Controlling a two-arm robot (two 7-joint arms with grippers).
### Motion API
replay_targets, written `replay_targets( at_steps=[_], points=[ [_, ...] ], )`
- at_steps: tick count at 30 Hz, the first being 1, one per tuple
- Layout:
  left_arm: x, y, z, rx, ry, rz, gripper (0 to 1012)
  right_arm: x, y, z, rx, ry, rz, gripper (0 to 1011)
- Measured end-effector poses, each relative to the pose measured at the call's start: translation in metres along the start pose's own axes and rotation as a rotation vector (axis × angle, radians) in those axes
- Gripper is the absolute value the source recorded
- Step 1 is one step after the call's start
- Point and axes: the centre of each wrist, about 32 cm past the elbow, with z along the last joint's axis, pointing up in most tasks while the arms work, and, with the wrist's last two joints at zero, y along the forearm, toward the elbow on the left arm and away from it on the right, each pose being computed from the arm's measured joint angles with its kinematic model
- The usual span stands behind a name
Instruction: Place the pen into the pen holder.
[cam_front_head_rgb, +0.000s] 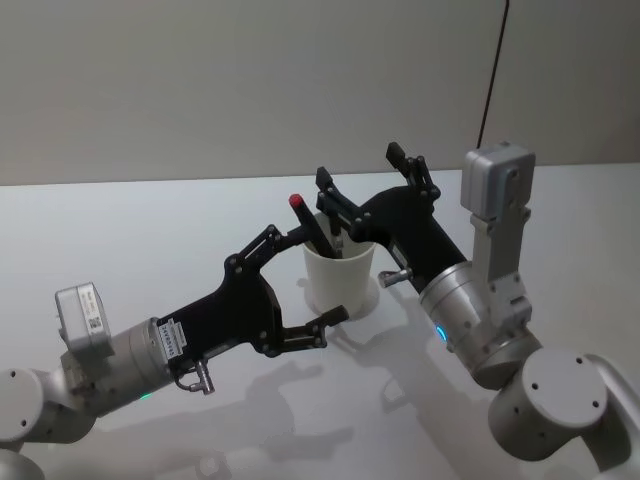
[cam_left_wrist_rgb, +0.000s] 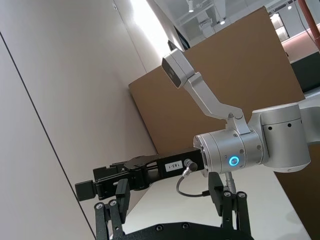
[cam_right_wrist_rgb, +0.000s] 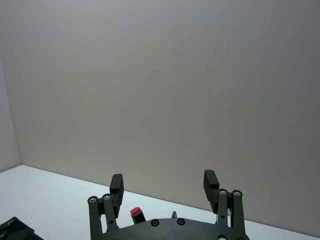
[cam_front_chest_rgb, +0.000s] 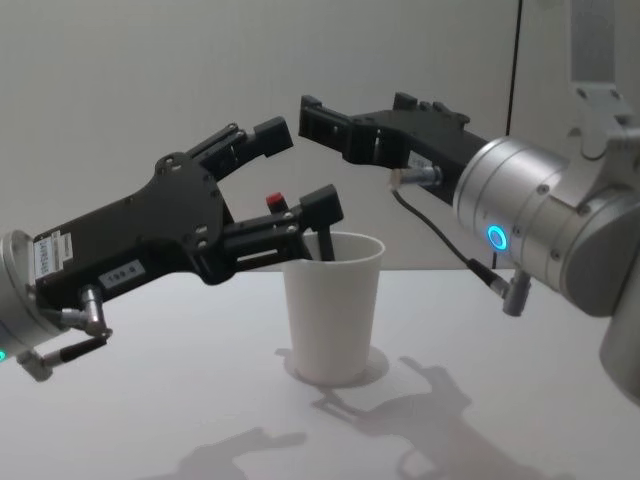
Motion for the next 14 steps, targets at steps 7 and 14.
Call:
replay_targets(
  at_steps=[7, 14],
  points=[
    [0.0, 0.0, 0.0, 0.0, 0.0, 0.0, 1003, -0.0001, -0.0001, 0.0, 0.001, 0.0, -0.001, 1002],
    [0.0, 0.0, 0.0, 0.0, 0.0, 0.0, 1003, -0.0001, -0.0002, 0.0001, 0.001, 0.0, -0.001, 1002]
  ],
)
